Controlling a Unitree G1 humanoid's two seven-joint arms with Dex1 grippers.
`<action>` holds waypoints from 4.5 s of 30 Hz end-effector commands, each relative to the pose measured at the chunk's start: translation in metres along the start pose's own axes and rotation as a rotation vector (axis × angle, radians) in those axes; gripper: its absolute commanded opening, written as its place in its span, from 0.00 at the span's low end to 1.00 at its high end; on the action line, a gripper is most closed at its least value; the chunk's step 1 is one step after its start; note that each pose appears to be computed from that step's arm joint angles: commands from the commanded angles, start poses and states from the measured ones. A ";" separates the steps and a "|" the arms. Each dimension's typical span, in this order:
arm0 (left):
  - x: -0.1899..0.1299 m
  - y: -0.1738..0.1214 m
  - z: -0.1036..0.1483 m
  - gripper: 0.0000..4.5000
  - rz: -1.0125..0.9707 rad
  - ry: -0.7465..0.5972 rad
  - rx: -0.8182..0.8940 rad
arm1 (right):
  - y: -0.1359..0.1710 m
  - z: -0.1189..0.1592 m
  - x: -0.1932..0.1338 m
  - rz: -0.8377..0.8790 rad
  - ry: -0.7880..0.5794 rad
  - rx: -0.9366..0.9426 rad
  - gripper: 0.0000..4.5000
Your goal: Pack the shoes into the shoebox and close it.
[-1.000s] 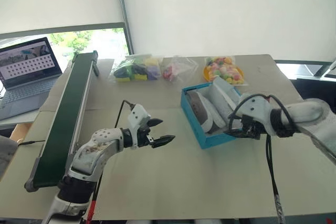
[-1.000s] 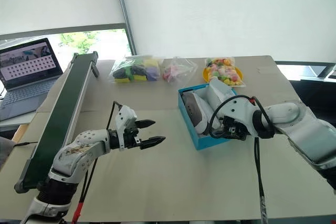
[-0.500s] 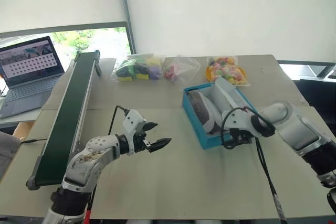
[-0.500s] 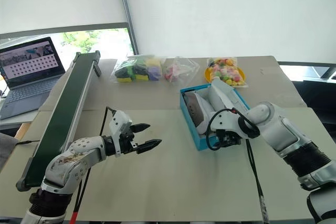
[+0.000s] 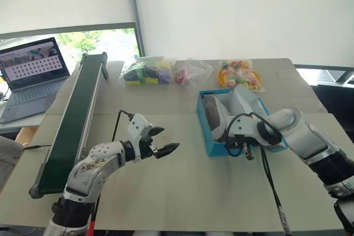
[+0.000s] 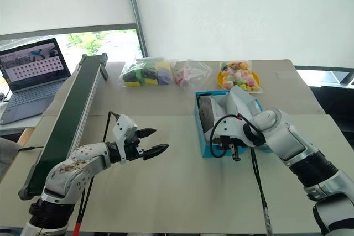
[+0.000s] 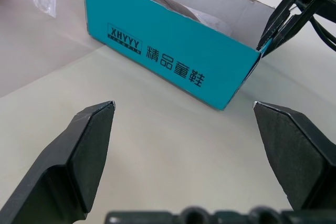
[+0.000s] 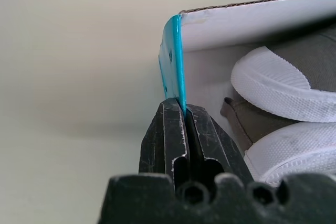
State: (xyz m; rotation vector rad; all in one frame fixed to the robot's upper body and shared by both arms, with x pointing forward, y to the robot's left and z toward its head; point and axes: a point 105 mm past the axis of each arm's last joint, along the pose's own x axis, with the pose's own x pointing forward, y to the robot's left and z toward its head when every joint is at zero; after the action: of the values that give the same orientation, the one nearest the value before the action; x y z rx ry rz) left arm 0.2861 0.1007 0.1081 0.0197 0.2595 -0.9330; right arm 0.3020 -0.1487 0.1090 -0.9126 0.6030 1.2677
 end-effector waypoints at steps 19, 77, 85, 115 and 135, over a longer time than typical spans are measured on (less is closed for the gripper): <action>-0.001 0.002 0.012 1.00 0.008 -0.035 0.029 | 0.033 0.068 0.025 -0.017 -0.218 0.086 0.18; 0.014 0.007 0.019 1.00 -0.109 -0.008 0.052 | 0.069 -0.086 0.028 -0.893 -0.574 1.956 0.01; 0.014 0.010 0.023 1.00 -0.116 -0.004 0.064 | 0.030 -0.055 0.015 -0.876 -1.084 1.995 0.01; 0.004 0.015 0.030 1.00 -0.080 0.008 0.082 | -0.010 0.058 -0.032 -0.536 -1.301 1.100 0.01; -0.001 0.015 0.027 1.00 -0.074 0.016 0.080 | 0.054 -0.006 0.060 -0.545 -0.788 1.553 0.01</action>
State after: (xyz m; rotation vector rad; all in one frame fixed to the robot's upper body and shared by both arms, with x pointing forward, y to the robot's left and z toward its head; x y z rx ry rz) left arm 0.3047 0.1070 0.1189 0.0788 0.2962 -1.0049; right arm 0.2571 -0.1223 0.0440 0.6990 0.4550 0.3298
